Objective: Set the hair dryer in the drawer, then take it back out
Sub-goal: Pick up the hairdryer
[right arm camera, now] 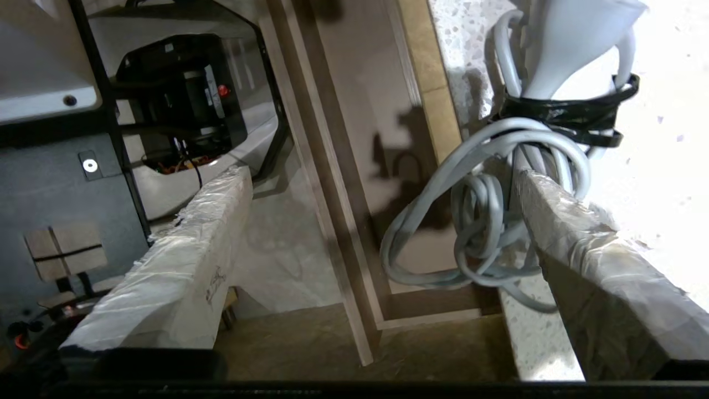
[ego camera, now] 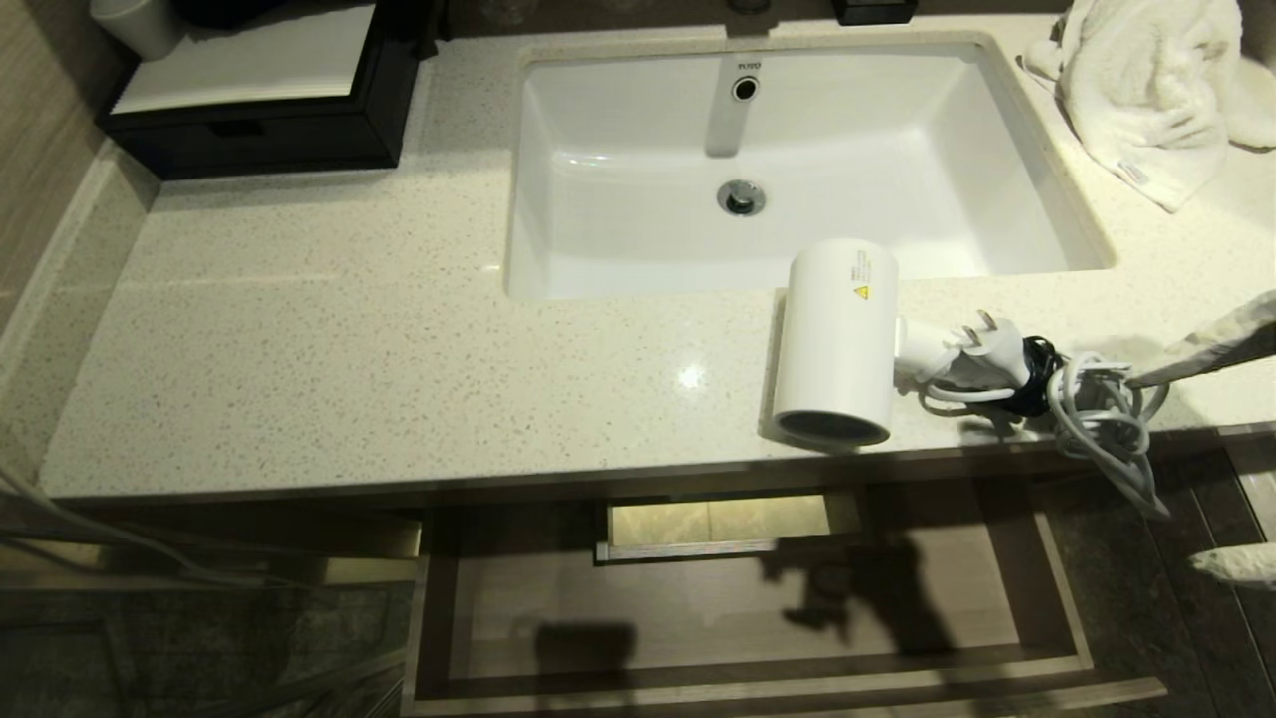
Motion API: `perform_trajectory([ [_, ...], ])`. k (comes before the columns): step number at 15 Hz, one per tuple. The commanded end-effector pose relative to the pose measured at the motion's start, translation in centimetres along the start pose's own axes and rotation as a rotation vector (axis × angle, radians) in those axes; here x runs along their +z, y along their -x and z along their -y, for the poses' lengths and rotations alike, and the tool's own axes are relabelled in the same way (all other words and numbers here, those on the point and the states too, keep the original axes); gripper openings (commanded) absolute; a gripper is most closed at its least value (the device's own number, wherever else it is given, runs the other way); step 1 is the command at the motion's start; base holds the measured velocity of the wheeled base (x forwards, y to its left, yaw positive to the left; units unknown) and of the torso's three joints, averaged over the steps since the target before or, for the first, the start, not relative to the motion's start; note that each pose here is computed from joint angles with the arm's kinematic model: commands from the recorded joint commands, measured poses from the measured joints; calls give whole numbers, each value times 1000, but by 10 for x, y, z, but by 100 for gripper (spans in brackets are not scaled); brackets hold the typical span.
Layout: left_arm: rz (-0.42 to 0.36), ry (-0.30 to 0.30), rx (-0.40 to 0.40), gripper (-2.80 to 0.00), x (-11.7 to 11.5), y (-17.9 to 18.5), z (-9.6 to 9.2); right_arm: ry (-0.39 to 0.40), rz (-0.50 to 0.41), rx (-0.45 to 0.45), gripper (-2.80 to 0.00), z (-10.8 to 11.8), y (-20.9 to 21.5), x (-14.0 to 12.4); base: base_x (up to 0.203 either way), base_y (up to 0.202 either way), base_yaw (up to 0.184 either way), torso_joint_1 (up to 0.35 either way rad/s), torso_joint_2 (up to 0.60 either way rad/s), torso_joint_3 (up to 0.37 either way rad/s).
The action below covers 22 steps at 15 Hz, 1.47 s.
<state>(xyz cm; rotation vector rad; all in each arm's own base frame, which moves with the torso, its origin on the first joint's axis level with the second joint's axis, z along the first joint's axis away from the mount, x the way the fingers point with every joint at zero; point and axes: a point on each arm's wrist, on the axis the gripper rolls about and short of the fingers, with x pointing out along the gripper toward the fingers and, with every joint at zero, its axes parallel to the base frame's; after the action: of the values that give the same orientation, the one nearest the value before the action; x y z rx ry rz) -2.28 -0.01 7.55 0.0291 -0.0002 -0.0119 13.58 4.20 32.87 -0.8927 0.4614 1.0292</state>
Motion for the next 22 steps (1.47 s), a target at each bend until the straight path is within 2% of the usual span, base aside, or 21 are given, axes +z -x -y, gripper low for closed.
perform_trajectory([
  [1,0,0,0,-280,0,0,0,47,-19,47,0,9,-15,-2,0,0,0,0,0,0],
  [3,0,0,0,-280,0,0,0,87,-17,37,0,19,-24,-1,0,0,0,0,0,0],
  [8,-1,0,0,-280,0,0,0,174,31,-93,0,45,-30,5,0,0,0,0,0,0],
  [13,0,0,0,-280,0,0,0,194,15,-118,0,34,-18,-1,0,0,0,0,0,0],
  [16,0,0,0,-280,0,0,0,178,0,-125,0,33,-15,-6,0,0,0,0,0,0],
  [19,-2,0,1,-280,0,0,0,228,60,-207,0,45,-10,-5,0,0,0,0,0,0],
  [22,-1,0,0,-280,0,0,0,276,83,-283,0,55,-6,-4,0,0,0,0,0,0],
])
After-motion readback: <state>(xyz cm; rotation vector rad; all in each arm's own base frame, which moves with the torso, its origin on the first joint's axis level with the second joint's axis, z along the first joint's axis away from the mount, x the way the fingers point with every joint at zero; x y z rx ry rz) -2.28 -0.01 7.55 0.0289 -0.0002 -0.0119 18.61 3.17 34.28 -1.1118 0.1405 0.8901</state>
